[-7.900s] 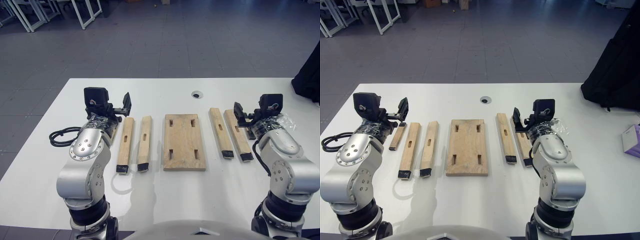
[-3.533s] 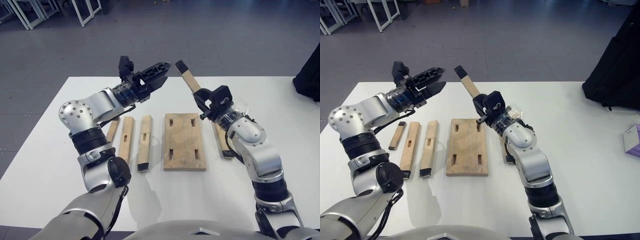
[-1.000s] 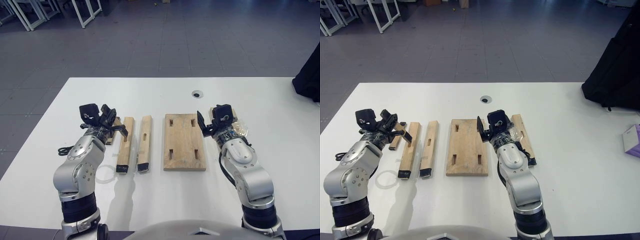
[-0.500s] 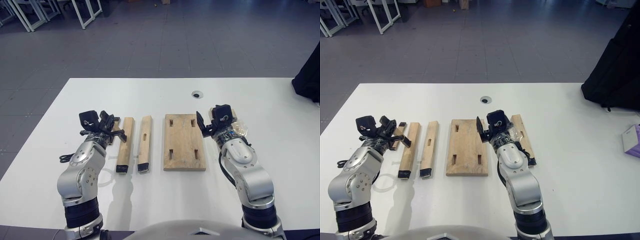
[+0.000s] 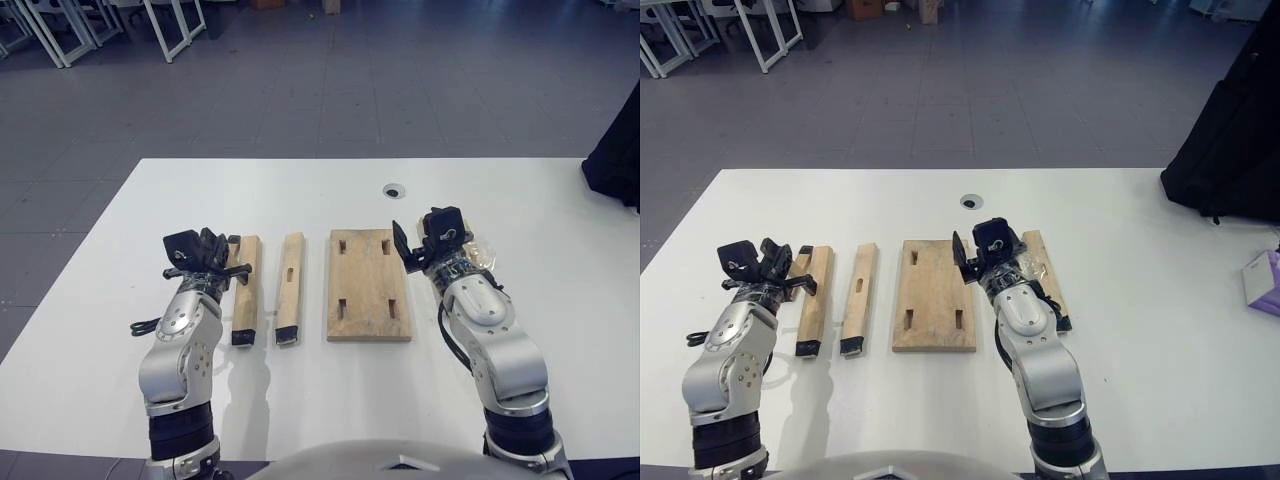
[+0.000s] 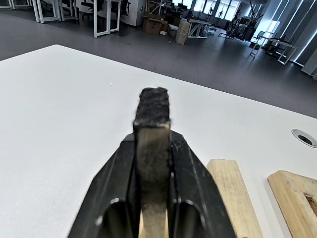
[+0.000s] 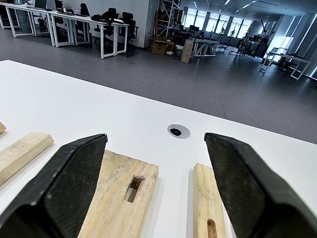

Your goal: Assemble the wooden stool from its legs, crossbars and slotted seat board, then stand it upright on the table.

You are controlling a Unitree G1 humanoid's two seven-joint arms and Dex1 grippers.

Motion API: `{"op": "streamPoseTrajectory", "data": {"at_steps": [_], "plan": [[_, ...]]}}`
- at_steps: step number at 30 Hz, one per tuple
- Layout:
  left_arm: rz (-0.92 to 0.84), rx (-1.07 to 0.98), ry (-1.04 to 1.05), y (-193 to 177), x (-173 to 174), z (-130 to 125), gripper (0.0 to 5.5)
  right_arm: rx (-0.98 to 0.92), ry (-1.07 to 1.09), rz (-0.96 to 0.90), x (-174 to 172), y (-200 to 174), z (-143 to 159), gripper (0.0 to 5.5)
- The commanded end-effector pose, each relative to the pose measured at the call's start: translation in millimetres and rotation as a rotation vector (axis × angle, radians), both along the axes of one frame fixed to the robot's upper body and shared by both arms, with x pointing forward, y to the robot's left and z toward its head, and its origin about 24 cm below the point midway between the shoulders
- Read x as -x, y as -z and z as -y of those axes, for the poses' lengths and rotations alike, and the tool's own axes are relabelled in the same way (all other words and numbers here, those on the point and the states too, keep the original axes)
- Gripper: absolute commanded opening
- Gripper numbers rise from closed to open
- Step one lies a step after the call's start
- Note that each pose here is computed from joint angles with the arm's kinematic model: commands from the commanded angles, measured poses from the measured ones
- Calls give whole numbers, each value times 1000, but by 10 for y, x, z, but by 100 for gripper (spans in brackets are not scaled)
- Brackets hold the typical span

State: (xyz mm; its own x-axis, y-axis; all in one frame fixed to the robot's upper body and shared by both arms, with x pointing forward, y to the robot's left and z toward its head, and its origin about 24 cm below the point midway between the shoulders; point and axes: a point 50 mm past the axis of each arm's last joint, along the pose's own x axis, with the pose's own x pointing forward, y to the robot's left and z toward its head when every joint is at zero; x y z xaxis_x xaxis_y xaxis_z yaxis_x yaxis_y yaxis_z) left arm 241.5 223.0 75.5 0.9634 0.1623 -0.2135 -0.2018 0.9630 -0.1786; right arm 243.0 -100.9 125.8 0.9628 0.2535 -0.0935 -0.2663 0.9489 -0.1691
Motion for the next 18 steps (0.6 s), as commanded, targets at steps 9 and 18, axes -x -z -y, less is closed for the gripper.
{"op": "streamPoseTrajectory", "data": {"at_steps": [9, 18], "plan": [[-138, -192, 131, 482, 327, 121, 43, 12, -4, 3, -23, -33, 9, 361], [-140, -132, 76, 550, 359, 95, 43, 24, -13, 13, -58, -64, 26, 361]]}}
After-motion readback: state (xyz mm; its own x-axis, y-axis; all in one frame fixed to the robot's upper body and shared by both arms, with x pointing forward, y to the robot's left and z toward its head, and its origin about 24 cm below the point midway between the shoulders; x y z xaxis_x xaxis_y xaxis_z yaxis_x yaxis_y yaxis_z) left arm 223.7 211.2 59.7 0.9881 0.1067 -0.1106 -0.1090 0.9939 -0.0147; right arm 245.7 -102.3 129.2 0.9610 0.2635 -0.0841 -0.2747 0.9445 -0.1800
